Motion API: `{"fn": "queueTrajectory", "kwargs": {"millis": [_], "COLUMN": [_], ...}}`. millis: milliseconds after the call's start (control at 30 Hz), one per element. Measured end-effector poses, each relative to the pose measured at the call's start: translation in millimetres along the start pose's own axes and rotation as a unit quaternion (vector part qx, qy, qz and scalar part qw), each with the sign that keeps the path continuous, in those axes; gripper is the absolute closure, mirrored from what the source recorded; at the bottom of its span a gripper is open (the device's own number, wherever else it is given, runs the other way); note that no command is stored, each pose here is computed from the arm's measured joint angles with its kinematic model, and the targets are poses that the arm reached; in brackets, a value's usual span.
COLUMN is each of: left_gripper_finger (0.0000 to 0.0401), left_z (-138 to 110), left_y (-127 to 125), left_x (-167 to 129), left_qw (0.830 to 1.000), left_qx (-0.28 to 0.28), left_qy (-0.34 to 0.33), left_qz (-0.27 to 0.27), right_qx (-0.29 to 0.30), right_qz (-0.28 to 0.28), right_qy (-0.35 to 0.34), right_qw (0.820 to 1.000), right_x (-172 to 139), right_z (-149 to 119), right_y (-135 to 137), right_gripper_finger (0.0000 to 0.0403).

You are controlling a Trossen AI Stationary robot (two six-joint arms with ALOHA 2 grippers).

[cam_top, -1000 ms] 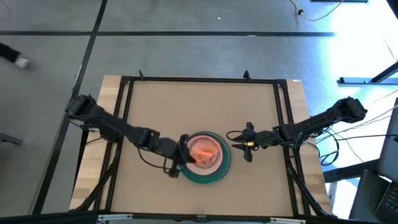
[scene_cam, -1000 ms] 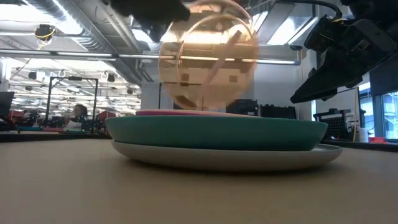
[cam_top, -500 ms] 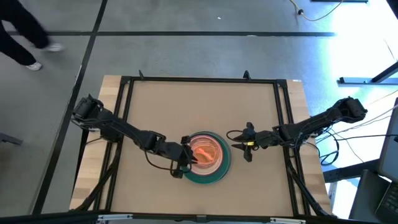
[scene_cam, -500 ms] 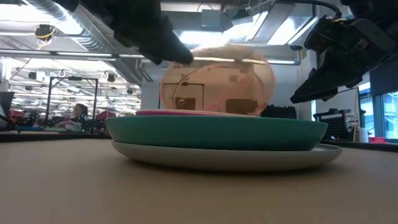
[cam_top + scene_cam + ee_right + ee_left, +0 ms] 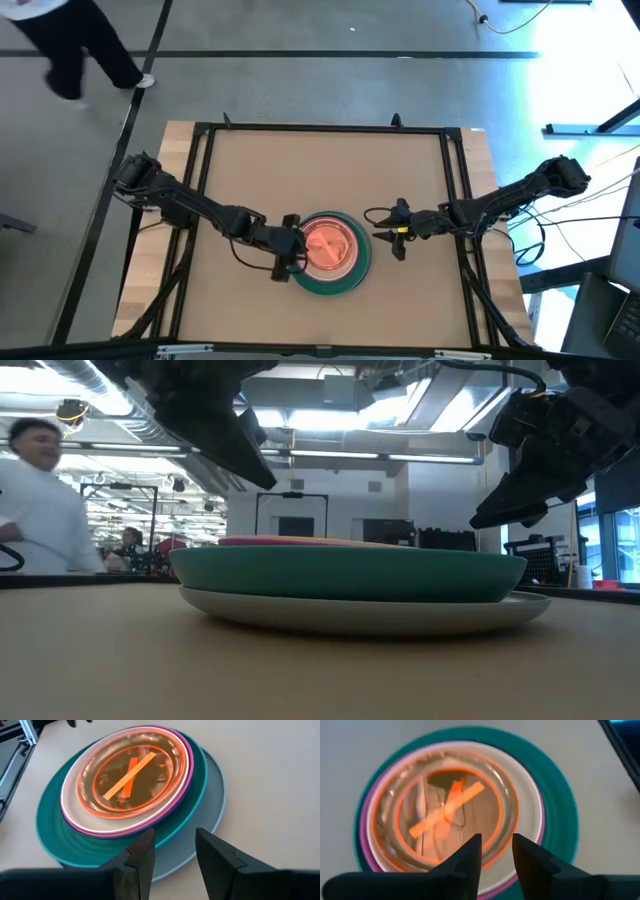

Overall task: Stack plastic plates
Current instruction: Return to Home Position

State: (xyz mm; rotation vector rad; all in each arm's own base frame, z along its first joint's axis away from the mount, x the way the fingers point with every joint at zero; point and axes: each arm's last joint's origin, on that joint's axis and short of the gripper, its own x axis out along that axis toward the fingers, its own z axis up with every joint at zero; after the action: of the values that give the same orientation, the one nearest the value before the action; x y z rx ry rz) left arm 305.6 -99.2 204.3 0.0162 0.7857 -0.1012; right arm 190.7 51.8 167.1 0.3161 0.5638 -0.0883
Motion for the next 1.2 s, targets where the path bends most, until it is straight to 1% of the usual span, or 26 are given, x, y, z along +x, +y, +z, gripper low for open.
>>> {"fn": "queueTrajectory", "kwargs": {"millis": [100,200,267,400,533,633,733,833,900,967,1067,1167,1200], "left_gripper_finger": [0.0306,0.032,0.0334,0.0367,0.0395,0.0397,0.0394,0.0393,0.0393,0.0393,0.0393,0.0393,0.0393], "left_z": [2,4,4,9,2,-5,-12,-25,-36,-47,-67,-86,-92], "left_y": [0,4,9,20,37,49,60,70,76,80,85,90,91], "left_x": [-1,-2,-4,-13,-25,-37,-49,-59,-66,-72,-80,-88,-91], "left_qw": [1.0,1.0,1.0,0.999,0.998,0.995,0.99,0.984,0.979,0.974,0.966,0.958,0.954], "left_qx": [0.014,0.018,0.018,0.017,0.004,-0.009,-0.018,-0.028,-0.037,-0.045,-0.055,-0.069,-0.074], "left_qy": [-0.004,-0.009,-0.008,-0.027,-0.038,-0.064,-0.108,-0.144,-0.166,-0.189,-0.218,-0.243,-0.253], "left_qz": [-0.001,0.002,0.009,0.019,0.047,0.075,0.087,0.1,0.111,0.118,0.128,0.139,0.142], "right_qx": [-0.001,-0.018,-0.029,-0.04,-0.055,-0.065,-0.075,-0.08,-0.086,-0.088,-0.093,-0.096,-0.096], "right_qz": [0.0,-0.002,-0.006,-0.013,-0.018,-0.028,-0.04,-0.054,-0.062,-0.06,-0.055,-0.051,-0.049], "right_qy": [-0.002,-0.004,-0.007,-0.022,-0.042,-0.062,-0.078,-0.1,-0.113,-0.126,-0.144,-0.157,-0.164], "right_qw": [1.0,1.0,1.0,0.999,0.997,0.996,0.993,0.99,0.988,0.986,0.984,0.982,0.981], "right_x": [0,0,0,-3,-9,-14,-20,-25,-30,-36,-42,-46,-47], "right_z": [0,1,1,4,8,12,15,19,21,24,25,18,17], "right_y": [0,0,0,0,-1,-1,-2,-3,-4,-4,-5,-10,-11], "right_gripper_finger": [0.0269,0.0269,0.0269,0.0269,0.0269,0.0269,0.0269,0.0271,0.0281,0.0301,0.0342,0.0385,0.0394]}}
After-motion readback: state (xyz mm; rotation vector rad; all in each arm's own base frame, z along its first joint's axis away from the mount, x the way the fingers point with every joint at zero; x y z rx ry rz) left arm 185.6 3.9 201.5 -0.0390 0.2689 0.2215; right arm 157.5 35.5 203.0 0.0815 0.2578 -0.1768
